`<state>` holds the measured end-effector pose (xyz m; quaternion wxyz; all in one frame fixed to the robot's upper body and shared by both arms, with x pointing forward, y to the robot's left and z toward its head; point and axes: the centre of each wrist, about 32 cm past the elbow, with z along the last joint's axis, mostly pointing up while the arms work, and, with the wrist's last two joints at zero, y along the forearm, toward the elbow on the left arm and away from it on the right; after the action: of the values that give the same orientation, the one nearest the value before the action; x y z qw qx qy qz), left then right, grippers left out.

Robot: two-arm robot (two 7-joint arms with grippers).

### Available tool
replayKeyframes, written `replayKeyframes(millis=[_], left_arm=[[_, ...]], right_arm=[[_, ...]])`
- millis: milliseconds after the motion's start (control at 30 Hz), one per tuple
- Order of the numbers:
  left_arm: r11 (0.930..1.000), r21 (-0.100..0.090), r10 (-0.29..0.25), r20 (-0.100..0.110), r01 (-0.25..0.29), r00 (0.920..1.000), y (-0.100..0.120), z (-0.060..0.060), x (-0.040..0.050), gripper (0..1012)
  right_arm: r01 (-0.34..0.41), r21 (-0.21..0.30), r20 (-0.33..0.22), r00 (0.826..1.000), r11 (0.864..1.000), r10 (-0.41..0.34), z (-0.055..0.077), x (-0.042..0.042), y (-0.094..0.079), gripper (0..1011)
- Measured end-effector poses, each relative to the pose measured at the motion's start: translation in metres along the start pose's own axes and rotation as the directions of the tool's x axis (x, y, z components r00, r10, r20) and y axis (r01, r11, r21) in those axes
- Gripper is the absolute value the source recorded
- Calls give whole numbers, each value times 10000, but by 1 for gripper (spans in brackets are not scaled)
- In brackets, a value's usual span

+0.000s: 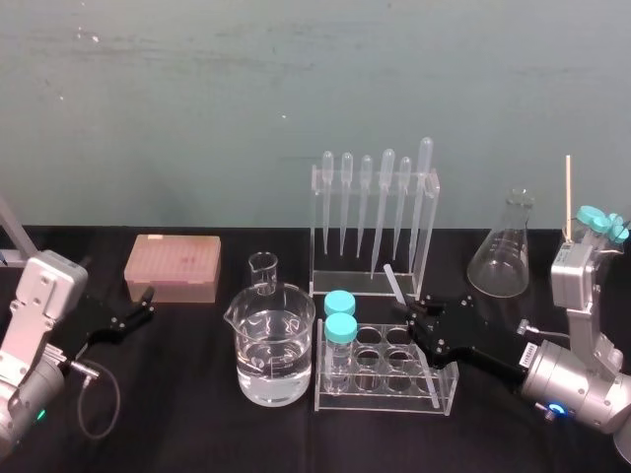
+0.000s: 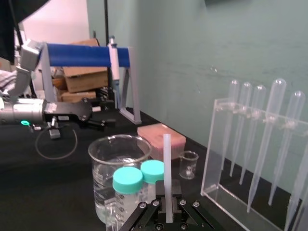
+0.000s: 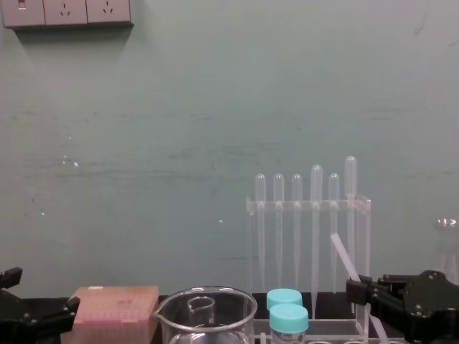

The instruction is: Pick up the stirring rod with one hand, then place it down.

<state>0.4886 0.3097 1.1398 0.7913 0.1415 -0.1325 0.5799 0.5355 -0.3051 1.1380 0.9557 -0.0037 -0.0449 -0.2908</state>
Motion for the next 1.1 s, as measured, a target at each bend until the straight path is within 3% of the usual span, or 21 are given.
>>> replayKeyframes(millis=[567,867,1100], left_arm=[[10000,0,0,-1,0,10000,0,0,0,1000],[10000,0,0,0,0,10000,0,0,0,1000],[10000,0,0,0,0,10000,0,0,0,1000]], right_arm=[[29,-15,0,10000,10000,-29,3,-1,0,78],[18,17,6,10000,10000,-18,4,0,1,327],[18,35,8,10000,10000,-18,4,1,0,579]])
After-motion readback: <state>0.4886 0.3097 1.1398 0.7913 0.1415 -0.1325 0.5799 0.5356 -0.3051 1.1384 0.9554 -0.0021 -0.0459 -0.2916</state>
